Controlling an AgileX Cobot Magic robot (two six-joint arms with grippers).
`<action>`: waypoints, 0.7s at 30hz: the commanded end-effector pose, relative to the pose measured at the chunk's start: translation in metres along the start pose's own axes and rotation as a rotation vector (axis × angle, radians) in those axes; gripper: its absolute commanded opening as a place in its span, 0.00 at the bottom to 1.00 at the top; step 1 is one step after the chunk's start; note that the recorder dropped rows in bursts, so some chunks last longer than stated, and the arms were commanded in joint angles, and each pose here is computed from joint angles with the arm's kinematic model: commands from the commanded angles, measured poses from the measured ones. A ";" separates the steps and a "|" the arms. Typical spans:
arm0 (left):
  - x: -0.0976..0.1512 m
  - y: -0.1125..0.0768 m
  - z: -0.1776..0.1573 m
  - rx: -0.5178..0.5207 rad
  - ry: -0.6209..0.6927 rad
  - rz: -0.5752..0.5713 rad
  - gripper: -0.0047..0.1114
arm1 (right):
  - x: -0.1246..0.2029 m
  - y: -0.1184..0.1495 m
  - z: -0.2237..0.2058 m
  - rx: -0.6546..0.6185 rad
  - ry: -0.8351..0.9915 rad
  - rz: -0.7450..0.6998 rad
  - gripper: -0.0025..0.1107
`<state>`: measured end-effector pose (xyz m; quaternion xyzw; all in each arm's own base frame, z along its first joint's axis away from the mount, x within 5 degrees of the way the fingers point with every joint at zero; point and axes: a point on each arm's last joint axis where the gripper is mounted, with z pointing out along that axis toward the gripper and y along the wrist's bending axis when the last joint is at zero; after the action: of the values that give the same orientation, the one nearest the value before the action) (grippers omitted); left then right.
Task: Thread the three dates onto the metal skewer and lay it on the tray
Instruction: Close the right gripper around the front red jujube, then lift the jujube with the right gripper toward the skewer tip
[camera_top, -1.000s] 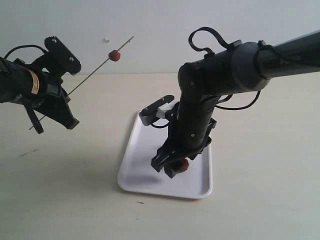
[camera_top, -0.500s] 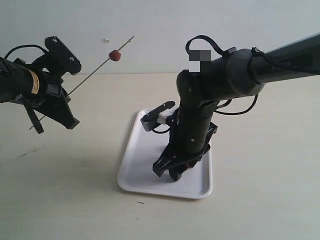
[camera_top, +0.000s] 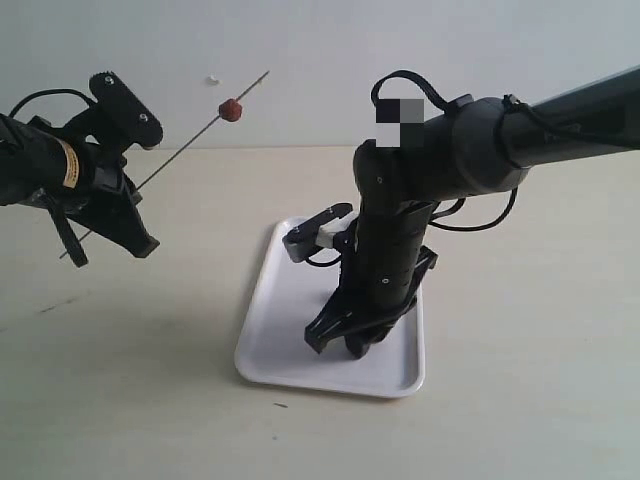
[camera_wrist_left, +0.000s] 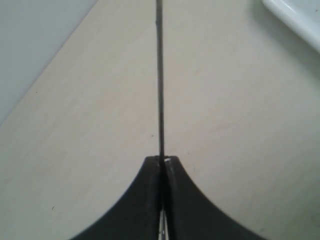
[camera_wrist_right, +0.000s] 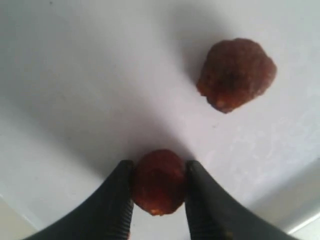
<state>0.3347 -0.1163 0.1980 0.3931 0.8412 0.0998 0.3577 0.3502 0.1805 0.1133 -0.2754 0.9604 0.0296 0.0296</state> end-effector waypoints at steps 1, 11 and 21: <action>-0.005 0.002 -0.004 -0.005 -0.029 -0.015 0.04 | 0.003 0.000 0.007 -0.006 0.029 0.011 0.28; -0.005 0.002 -0.004 -0.005 -0.029 -0.015 0.04 | 0.008 -0.001 -0.008 -0.004 0.069 -0.011 0.28; -0.005 0.002 -0.004 -0.005 -0.028 0.012 0.04 | 0.021 -0.043 -0.090 -0.031 -0.113 0.041 0.28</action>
<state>0.3347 -0.1163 0.1980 0.4015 0.8372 0.1033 0.3567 0.3504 0.1425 0.1793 -0.2625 0.9623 0.0443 0.0566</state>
